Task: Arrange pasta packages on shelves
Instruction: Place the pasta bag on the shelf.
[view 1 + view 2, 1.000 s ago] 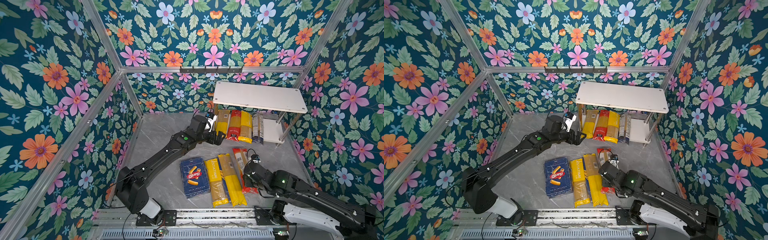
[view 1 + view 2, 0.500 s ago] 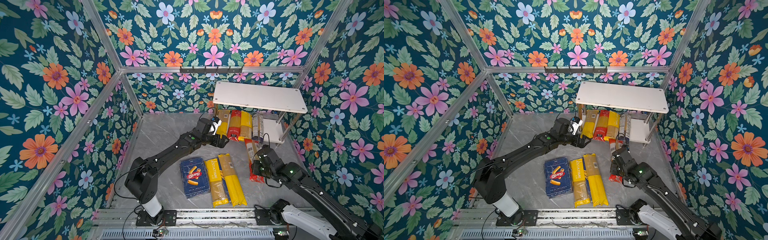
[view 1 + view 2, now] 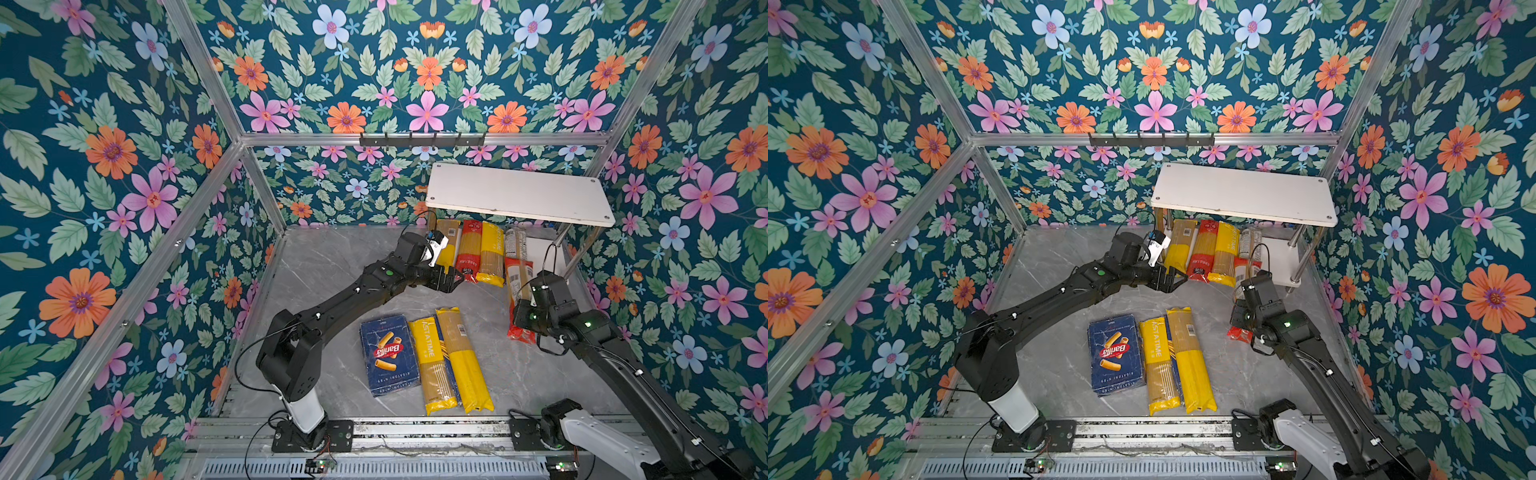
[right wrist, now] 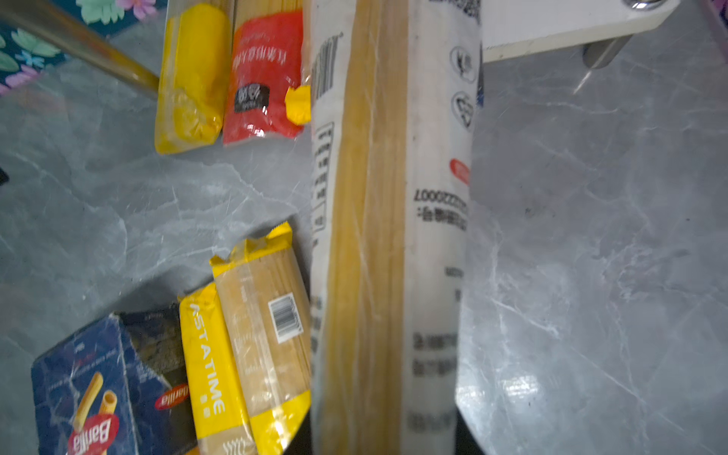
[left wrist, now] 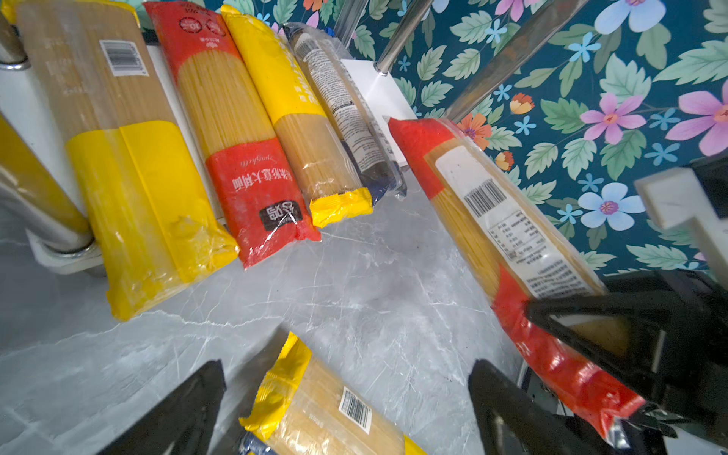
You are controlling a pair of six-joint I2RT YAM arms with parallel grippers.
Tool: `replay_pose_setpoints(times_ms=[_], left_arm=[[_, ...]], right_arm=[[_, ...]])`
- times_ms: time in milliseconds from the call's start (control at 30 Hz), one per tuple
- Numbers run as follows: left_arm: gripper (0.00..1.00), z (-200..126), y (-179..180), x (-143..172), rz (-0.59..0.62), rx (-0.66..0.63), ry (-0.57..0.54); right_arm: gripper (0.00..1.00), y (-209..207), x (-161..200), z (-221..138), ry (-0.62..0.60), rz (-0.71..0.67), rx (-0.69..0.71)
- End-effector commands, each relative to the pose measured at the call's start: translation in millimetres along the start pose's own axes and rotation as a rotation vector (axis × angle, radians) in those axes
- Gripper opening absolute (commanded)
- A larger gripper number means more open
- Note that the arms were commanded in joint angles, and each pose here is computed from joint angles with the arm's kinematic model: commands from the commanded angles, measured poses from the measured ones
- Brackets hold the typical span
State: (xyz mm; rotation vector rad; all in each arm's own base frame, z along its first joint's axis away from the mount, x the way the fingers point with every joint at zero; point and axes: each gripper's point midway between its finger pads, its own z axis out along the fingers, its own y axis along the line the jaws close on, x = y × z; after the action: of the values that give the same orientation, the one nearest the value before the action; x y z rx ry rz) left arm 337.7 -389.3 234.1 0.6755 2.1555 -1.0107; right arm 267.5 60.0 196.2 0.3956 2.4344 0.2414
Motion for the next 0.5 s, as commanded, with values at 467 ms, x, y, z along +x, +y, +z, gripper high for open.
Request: replay_pose_setpoints(times_ms=[467], left_arm=[[1.0, 6.5, -22.9, -20.8, 0.048, 0.13, -0.044]], right_arm=[[0.24, -49.9, -144.8, 62.3, -0.196, 0.079, 0.024]])
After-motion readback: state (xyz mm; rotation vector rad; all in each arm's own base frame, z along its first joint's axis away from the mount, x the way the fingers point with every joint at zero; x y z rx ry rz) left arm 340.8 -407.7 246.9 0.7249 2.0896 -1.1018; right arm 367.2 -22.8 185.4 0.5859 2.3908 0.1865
